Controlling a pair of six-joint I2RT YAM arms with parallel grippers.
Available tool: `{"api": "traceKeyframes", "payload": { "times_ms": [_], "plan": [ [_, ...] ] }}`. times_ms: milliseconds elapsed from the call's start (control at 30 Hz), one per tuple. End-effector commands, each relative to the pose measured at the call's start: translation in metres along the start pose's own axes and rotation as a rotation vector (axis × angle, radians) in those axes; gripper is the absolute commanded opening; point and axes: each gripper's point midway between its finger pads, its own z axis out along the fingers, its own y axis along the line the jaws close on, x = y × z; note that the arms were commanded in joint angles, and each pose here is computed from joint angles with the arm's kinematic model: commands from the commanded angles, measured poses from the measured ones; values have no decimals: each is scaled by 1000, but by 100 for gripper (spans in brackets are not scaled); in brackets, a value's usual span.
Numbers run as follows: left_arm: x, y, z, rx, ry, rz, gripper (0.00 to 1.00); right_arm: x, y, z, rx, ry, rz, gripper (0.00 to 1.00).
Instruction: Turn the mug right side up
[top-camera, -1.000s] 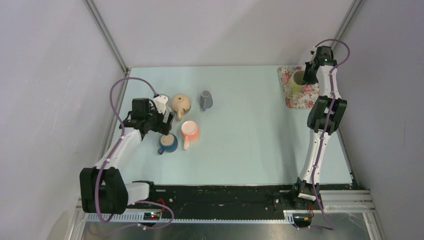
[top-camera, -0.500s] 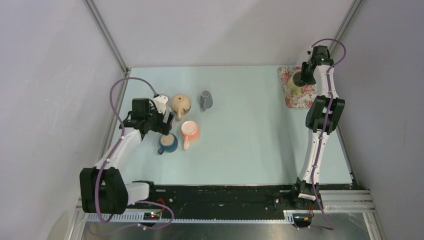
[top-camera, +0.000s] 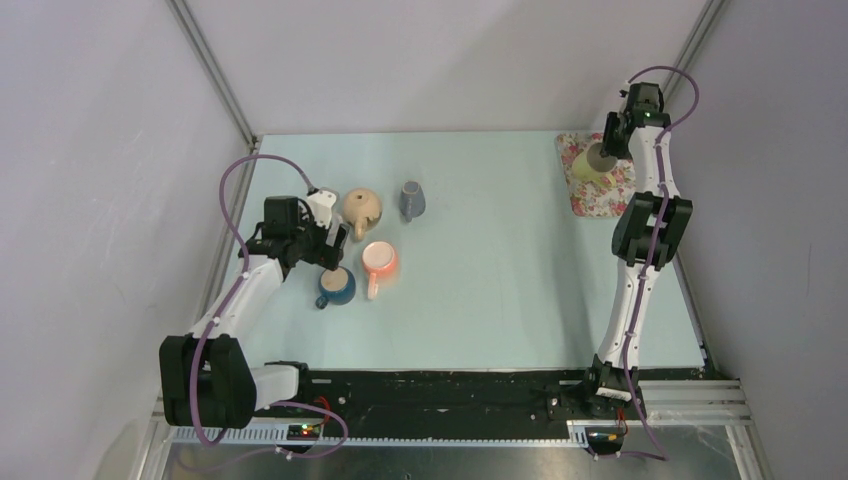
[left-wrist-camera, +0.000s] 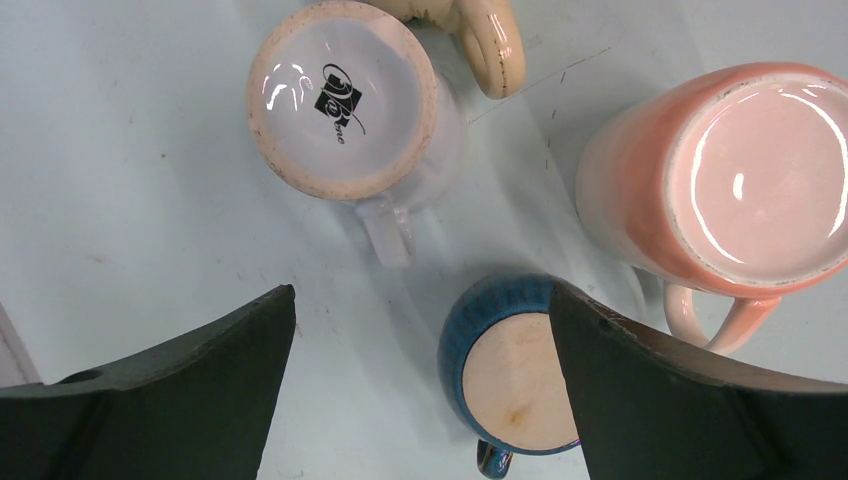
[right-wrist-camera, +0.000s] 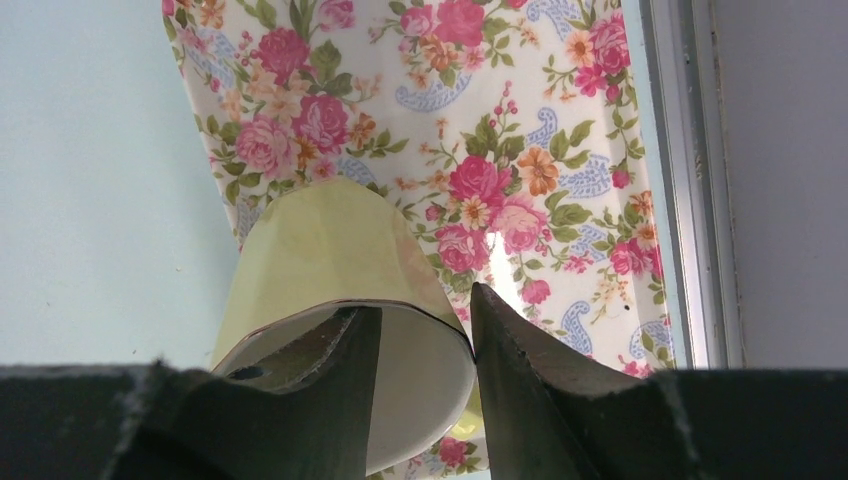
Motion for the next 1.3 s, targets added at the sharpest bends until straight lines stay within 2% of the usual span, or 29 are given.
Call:
{"api": "traceKeyframes", "payload": {
  "times_ms": [0,400,533,633,767,967,1267],
  "plan": [
    [-6,1,-2,4,-38,15,100,-46,9,-32,-4,-140,24,43],
    [-7,0,-2,7,-41,16,100,-53,37,-35,17,-175,-42,46],
    [-7,0,-2,7,-43,16,100,-65,37,-47,23,-212,-38,53],
    [-8,0,-2,6,-46,17,100,-72,40,-59,-22,-237,-34,62],
    [-8,0,-3,9,-48,17,100,-76,36,-66,-13,-253,-57,67],
    [-7,-1,-3,12,-47,17,100,-64,33,-59,-10,-211,-62,68],
    [-9,0,-4,8,-52,15,100,-50,36,-66,-95,-168,-112,68]
  ]
}}
